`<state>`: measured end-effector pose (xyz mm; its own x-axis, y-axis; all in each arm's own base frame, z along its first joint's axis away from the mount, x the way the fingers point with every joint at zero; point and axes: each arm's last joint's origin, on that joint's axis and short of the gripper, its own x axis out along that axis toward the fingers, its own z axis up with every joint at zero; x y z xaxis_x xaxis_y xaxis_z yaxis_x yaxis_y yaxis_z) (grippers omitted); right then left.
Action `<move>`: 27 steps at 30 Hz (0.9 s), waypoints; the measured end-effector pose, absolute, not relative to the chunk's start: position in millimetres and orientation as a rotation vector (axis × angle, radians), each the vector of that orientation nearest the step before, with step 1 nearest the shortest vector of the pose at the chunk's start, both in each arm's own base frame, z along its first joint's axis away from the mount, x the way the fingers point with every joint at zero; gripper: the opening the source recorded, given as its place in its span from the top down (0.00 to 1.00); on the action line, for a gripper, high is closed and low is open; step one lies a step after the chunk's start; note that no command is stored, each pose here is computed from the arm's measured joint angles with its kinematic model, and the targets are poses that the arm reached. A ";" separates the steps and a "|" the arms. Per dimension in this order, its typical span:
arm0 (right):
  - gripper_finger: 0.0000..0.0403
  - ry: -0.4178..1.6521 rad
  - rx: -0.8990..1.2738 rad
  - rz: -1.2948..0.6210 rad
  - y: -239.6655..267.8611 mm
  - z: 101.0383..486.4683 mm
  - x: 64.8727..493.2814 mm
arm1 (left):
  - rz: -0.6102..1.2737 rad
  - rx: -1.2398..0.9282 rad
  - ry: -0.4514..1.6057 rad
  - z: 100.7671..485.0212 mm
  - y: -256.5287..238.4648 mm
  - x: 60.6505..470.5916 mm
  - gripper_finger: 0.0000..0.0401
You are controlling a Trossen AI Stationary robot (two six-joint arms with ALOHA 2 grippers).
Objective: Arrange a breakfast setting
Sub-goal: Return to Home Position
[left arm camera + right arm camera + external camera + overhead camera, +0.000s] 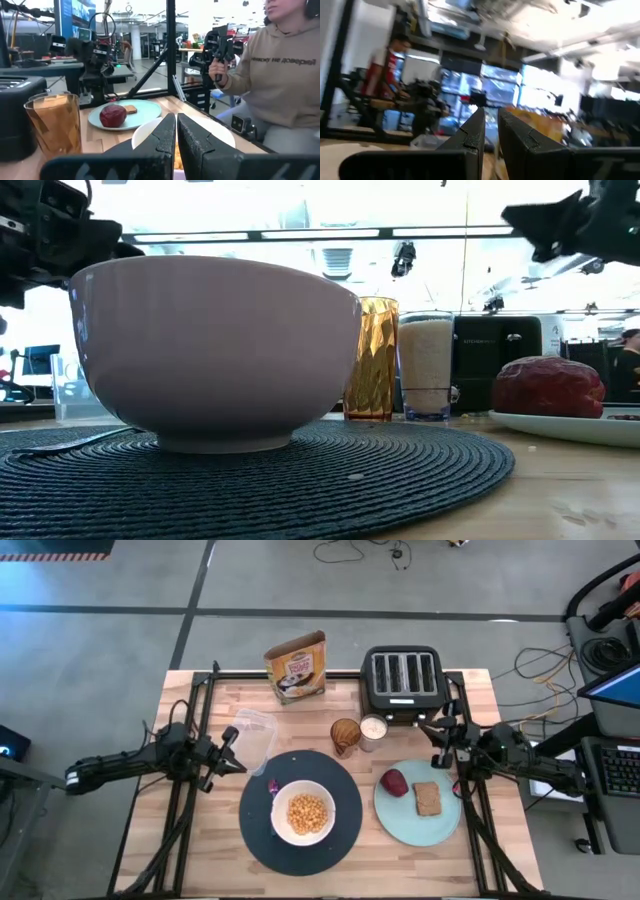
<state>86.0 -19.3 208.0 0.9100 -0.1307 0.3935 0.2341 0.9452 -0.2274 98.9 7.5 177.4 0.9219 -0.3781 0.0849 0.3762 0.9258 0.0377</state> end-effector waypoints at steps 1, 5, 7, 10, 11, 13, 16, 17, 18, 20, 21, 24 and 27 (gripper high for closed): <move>0.89 -0.369 -0.263 -0.215 -20.2 206.7 86.4 | -0.388 0.017 -0.089 177.3 7.5 99.0 1.00; 0.89 -0.306 -0.206 -0.278 -22.8 201.1 88.0 | -0.388 0.007 -0.088 178.4 7.5 99.0 1.00; 0.89 -0.249 -0.189 -0.278 -23.4 195.7 89.6 | -0.388 0.007 -0.088 178.5 7.5 99.0 1.00; 0.89 -0.192 -0.183 -0.269 -23.6 190.3 90.9 | -0.388 0.008 -0.089 178.9 7.5 99.0 1.00; 0.89 -0.181 -0.181 -0.269 -23.7 189.2 91.2 | -0.388 0.007 -0.089 178.9 7.5 99.0 1.00; 0.89 -0.164 -0.171 -0.266 -23.8 186.4 91.8 | -0.388 0.008 -0.089 179.0 7.5 99.0 1.00; 0.89 -0.169 -0.133 -0.212 -22.5 183.9 92.6 | -0.388 0.008 -0.089 179.0 7.5 99.0 1.00; 0.89 -0.180 -0.136 -0.152 -20.8 184.7 92.8 | -0.388 0.008 -0.089 179.0 7.5 99.0 1.00; 0.89 -0.199 -0.146 -0.084 -18.7 186.4 92.7 | -0.388 0.008 -0.089 179.0 7.5 99.0 1.00; 0.89 -0.216 -0.156 -0.031 -17.0 187.8 92.5 | -0.388 0.008 -0.089 179.2 7.5 99.0 1.00; 0.89 -0.209 -0.146 -0.045 -17.6 187.1 92.8 | -0.388 0.008 -0.090 179.3 7.5 98.9 1.00; 0.89 -0.132 0.006 -0.137 -21.1 179.5 94.6 | -0.388 0.008 -0.090 179.4 7.5 98.9 1.00; 0.89 -0.041 0.170 -0.205 -23.5 169.2 95.9 | -0.388 0.008 -0.090 179.4 7.5 98.9 1.00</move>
